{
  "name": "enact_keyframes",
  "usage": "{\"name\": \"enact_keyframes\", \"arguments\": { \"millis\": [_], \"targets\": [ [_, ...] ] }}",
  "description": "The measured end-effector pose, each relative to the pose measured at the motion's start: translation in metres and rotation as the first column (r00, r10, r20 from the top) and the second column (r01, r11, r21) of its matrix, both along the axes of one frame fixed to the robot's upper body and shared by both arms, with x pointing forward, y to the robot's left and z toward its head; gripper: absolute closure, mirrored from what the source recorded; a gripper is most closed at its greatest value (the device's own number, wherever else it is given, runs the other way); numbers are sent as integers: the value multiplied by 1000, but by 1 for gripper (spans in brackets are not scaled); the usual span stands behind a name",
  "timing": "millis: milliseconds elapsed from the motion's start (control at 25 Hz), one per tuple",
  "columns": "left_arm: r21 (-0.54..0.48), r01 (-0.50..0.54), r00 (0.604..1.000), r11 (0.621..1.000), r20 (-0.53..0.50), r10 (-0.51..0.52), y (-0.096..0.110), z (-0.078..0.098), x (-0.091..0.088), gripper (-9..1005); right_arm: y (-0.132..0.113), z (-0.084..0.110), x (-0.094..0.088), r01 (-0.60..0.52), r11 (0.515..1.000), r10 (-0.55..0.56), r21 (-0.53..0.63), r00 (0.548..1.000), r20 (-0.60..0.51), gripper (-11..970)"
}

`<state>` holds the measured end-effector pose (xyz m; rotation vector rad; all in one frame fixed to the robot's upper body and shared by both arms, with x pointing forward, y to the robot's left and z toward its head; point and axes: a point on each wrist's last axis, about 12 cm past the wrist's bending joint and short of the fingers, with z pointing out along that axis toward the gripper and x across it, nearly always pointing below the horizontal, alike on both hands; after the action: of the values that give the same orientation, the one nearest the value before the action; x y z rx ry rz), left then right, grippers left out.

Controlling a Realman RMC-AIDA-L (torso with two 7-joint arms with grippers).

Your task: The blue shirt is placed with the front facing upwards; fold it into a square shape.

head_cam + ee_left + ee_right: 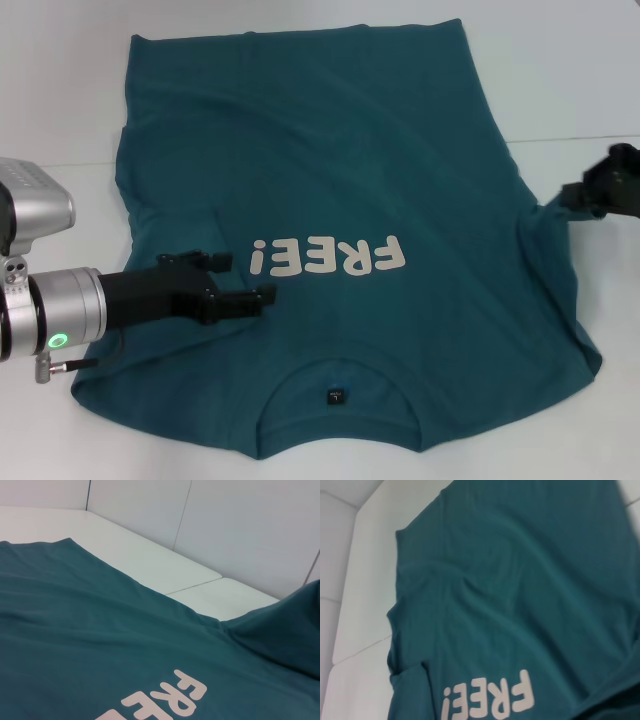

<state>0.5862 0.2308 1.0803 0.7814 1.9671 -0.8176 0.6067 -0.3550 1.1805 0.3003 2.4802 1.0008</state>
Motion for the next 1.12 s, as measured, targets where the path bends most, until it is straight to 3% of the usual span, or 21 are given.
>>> {"name": "enact_keyframes", "arguments": {
  "millis": [200,480,680,880,920,1000,1120],
  "targets": [
    [3,2,1000,1000,4,-2,0,0,0,92,25,1,15,-49,998,48,-32,999,-7,889],
    [4,-5,1000,1000,-1,5,2,-3,-2,92,66,-26,32,-123,990,118,-73,990,-76,865],
    [5,-11,1000,1000,-6,11,5,-5,-5,92,87,-40,36,-155,981,149,-113,987,-67,848],
    [5,-16,1000,1000,-10,16,7,-7,-6,91,71,-38,35,-106,986,102,-127,994,-36,831],
    [5,-16,1000,1000,-10,16,7,-7,-6,91,52,-39,34,-46,988,43,-146,999,-29,755],
    [5,-18,1000,1000,-11,18,7,-7,-7,91,43,-41,33,-17,988,13,-153,1000,-28,602],
    [6,-21,1000,1000,-11,21,7,-7,-7,91,21,-43,31,47,982,-51,-185,999,-16,448]
  ]
}}
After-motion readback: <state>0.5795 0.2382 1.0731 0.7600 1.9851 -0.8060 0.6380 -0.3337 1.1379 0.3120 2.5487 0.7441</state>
